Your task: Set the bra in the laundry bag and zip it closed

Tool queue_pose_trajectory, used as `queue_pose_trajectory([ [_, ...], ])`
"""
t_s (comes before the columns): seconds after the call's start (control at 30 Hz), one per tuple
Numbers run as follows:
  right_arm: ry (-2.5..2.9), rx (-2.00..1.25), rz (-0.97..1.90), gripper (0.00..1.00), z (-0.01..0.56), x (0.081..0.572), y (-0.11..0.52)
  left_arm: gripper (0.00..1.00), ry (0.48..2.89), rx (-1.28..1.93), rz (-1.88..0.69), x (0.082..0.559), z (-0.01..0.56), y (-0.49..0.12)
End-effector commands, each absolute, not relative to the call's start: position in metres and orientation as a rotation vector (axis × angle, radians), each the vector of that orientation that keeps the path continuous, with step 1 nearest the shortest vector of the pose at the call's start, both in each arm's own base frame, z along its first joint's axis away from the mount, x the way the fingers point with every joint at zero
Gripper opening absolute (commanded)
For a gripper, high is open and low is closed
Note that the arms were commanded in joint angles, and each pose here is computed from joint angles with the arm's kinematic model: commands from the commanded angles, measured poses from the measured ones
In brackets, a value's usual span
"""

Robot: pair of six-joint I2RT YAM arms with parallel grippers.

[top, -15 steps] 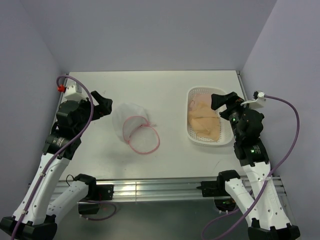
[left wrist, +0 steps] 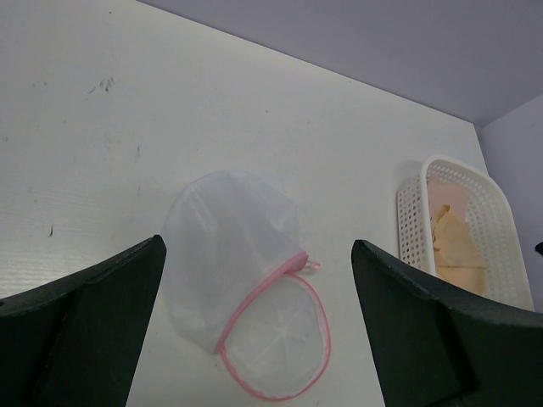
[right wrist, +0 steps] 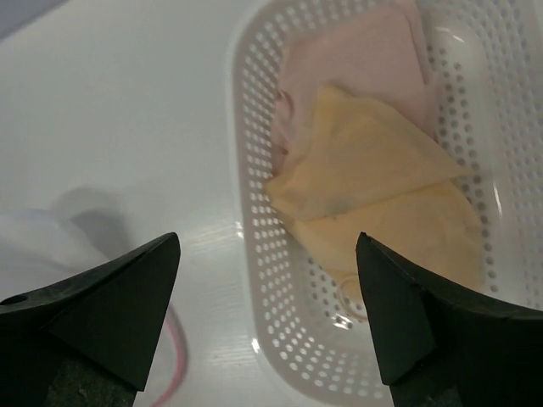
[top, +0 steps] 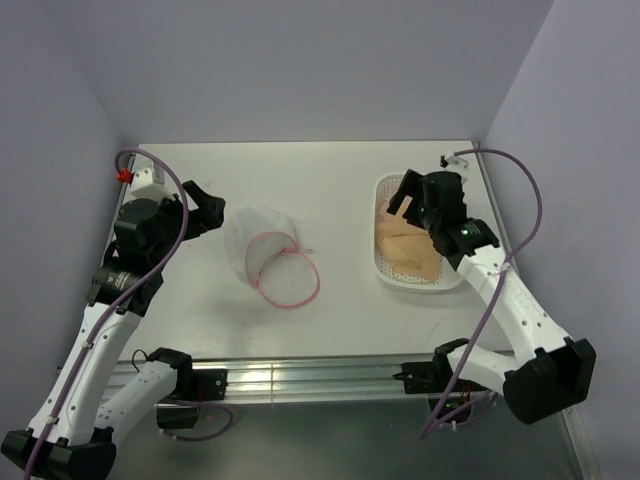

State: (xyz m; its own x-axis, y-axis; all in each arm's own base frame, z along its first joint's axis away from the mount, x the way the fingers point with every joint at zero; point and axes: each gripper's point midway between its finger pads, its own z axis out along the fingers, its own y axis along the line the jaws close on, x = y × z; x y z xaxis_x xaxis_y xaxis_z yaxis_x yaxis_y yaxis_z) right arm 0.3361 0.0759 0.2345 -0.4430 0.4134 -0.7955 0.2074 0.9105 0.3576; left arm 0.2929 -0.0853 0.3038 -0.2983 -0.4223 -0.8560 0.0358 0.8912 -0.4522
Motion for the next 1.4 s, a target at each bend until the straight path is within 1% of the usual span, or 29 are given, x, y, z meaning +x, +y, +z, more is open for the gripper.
queue_pose_trajectory([
  [0.0, 2.062, 0.526, 0.134, 0.90, 0.216, 0.333, 0.059, 0.99, 1.743, -0.262, -0.490, 0.293, 0.334, -0.086],
  [0.2, 2.130, 0.562, 0.057, 0.82, 0.171, 0.323, 0.050, 0.99, 1.759, -0.249, -0.511, 0.295, 0.331, -0.090],
  [0.5, 2.213, 0.576, -0.074, 0.77, 0.114, 0.311, 0.037, 0.99, 1.763, -0.249, -0.522, 0.296, 0.330, -0.091],
  [0.57, 2.220, 0.566, -0.056, 0.76, 0.109, 0.315, 0.041, 0.99, 1.765, -0.244, -0.525, 0.296, 0.330, -0.092],
  [0.6, 2.235, 0.559, -0.059, 0.74, 0.103, 0.316, 0.042, 0.99, 1.770, -0.237, -0.533, 0.296, 0.328, -0.094],
  [0.67, 2.240, 0.551, -0.054, 0.72, 0.100, 0.319, 0.044, 0.99, 1.781, -0.230, -0.535, 0.298, 0.326, -0.096],
  [0.83, 2.246, 0.525, -0.032, 0.70, 0.093, 0.324, 0.049, 0.99, 1.814, -0.205, -0.552, 0.302, 0.319, -0.102],
  [1.1, 2.289, 0.491, -0.015, 0.69, 0.073, 0.322, 0.054, 0.99, 1.828, -0.192, -0.561, 0.303, 0.314, -0.105],
  [1.23, 2.291, 0.498, -0.025, 0.69, 0.068, 0.323, 0.053, 0.99, 1.843, -0.089, -0.622, 0.300, 0.313, -0.124],
  [1.37, 2.296, 0.497, -0.012, 0.66, 0.065, 0.326, 0.056, 0.99, 1.903, -0.106, -0.509, 0.301, 0.298, -0.125],
])
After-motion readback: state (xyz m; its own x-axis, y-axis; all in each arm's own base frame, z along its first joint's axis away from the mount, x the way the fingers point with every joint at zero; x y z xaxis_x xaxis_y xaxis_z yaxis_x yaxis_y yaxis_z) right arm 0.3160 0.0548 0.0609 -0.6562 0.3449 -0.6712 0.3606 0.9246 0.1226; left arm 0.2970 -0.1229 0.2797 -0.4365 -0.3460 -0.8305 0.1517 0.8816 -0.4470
